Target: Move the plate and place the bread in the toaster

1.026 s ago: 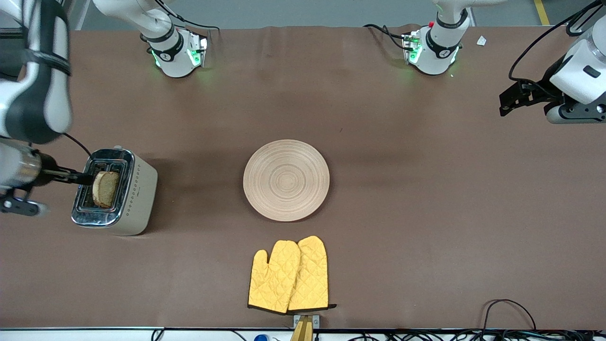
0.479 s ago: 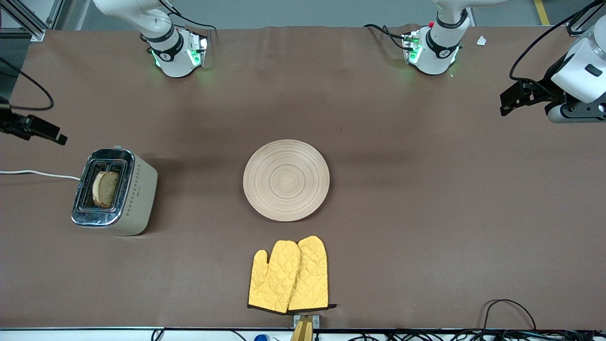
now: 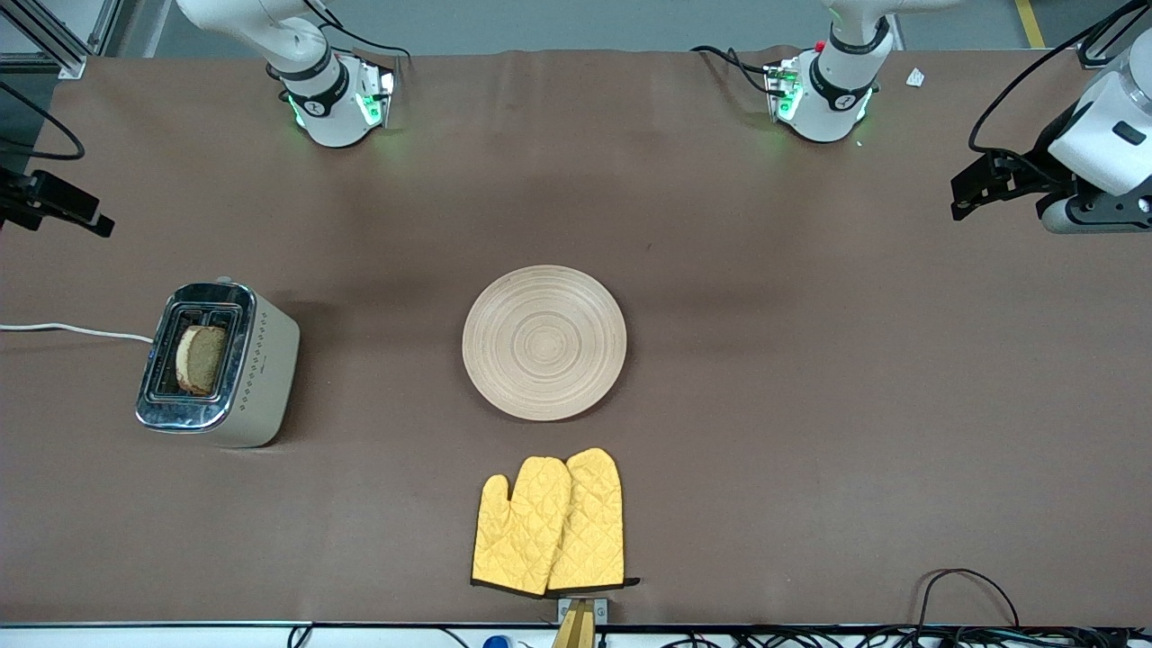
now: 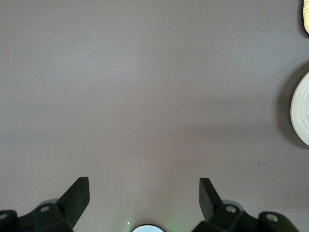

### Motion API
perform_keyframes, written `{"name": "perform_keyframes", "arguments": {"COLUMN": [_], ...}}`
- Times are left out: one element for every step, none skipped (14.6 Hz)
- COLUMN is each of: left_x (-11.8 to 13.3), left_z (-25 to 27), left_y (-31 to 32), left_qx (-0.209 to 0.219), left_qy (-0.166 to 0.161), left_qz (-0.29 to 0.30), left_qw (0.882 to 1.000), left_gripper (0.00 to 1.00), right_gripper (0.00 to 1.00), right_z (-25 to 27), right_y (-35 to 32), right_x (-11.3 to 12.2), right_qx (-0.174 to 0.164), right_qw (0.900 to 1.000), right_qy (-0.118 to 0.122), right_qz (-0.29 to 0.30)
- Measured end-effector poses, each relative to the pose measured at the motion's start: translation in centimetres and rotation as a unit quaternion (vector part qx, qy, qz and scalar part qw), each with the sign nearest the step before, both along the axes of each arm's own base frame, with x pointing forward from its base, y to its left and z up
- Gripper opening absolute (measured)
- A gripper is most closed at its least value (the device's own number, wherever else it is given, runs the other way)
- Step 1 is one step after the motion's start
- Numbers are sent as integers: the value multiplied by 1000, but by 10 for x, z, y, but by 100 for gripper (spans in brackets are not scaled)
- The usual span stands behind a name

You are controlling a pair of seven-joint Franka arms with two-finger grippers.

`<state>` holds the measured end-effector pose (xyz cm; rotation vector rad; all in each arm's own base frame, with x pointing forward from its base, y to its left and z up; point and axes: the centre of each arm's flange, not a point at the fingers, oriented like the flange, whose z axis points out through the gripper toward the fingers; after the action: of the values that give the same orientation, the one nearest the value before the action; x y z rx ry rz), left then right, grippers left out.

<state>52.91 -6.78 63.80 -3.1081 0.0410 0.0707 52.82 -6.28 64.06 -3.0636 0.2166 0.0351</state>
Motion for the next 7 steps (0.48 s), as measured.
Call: {"name": "perform_keyframes", "arguments": {"left_x": [0,0,0,0,0,0,0], "left_z": [0,0,0,0,0,0,0], "left_y": [0,0,0,0,0,0,0], "left_qx": [0,0,0,0,0,0,0], "left_qy": [0,0,0,0,0,0,0], "left_qz": [0,0,0,0,0,0,0], "left_qw": [1000,1000,1000,1000,1000,1000,1000], "left_gripper": [100,100,100,100,100,100,100], "right_gripper": [100,100,100,100,100,100,100], "right_z": [6,9,11,11,11,10,11], "right_y": [0,-1,-1,-1,-1,1,3], "right_x": [0,0,0,0,1,1,2], "right_qx": [-1,-2,-3,-3,-3,-4,-6], "right_qw": [1000,1000,1000,1000,1000,1000,1000], "right_qy": [-5,-9,-11,-12,-11,-11,-12], "right_qz": [0,-1,-1,-1,-1,0,1]}}
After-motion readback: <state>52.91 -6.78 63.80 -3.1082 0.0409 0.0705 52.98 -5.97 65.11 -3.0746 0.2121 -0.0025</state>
